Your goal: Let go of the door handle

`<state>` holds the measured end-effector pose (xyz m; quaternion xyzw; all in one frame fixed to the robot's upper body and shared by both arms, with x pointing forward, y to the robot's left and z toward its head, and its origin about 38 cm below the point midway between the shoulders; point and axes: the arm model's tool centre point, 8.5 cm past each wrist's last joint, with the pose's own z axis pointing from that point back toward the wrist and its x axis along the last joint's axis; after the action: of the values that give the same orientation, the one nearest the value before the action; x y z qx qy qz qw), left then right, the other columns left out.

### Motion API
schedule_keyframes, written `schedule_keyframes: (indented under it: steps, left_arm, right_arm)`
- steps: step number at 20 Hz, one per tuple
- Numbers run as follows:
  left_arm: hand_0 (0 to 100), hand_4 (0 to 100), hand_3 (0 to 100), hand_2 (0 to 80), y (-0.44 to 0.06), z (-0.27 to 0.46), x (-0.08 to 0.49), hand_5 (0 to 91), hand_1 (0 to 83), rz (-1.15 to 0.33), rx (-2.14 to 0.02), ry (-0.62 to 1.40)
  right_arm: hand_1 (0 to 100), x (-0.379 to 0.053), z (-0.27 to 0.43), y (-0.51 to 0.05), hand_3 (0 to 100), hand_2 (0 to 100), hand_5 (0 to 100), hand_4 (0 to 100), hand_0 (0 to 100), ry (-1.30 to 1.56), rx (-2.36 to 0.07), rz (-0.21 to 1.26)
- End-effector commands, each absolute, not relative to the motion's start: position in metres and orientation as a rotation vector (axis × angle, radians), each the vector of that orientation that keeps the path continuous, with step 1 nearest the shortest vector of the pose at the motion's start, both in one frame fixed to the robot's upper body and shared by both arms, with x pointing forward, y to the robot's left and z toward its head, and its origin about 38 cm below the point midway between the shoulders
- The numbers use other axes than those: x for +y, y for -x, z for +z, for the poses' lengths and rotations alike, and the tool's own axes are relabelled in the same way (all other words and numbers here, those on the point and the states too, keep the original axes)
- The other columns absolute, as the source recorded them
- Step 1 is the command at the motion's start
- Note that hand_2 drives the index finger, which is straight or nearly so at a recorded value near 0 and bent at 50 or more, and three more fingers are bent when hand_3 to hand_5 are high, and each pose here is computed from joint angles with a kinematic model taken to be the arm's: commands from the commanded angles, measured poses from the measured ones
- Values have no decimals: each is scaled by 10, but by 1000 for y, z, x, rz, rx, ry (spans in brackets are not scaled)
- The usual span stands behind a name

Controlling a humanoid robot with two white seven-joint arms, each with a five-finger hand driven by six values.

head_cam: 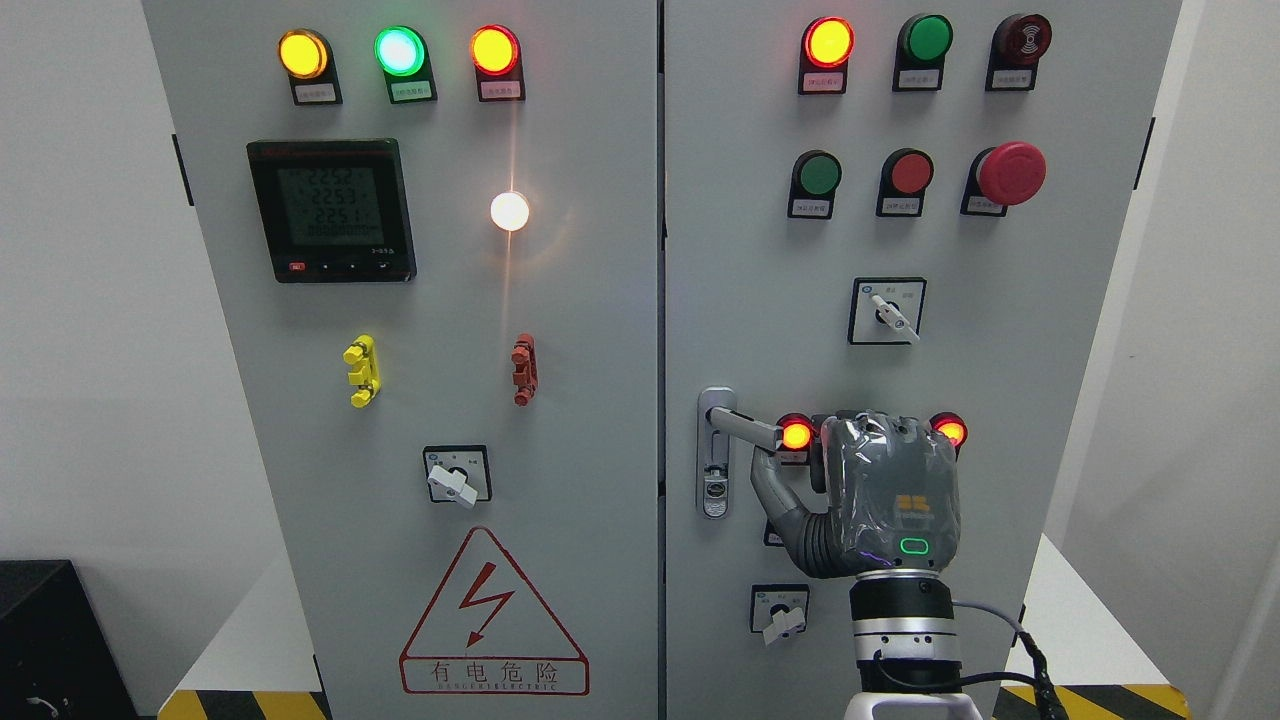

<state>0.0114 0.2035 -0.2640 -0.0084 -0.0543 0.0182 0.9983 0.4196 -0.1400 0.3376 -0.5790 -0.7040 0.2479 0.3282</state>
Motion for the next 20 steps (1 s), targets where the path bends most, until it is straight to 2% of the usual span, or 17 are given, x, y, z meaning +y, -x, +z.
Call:
schedule_keyframes:
  steps: [1, 20]
  left_arm:
    - [120, 0, 0, 0, -18, -263, 205, 0, 556, 33, -106, 13]
    - [120, 0, 0, 0, -18, -263, 205, 0, 556, 33, -106, 13]
  right_arm:
    - [359, -140, 339, -419, 1000, 943, 1000, 1000, 484, 1518, -1847, 645]
    - [366, -141, 334, -416, 1000, 935, 1000, 997, 510, 1512, -1843, 646]
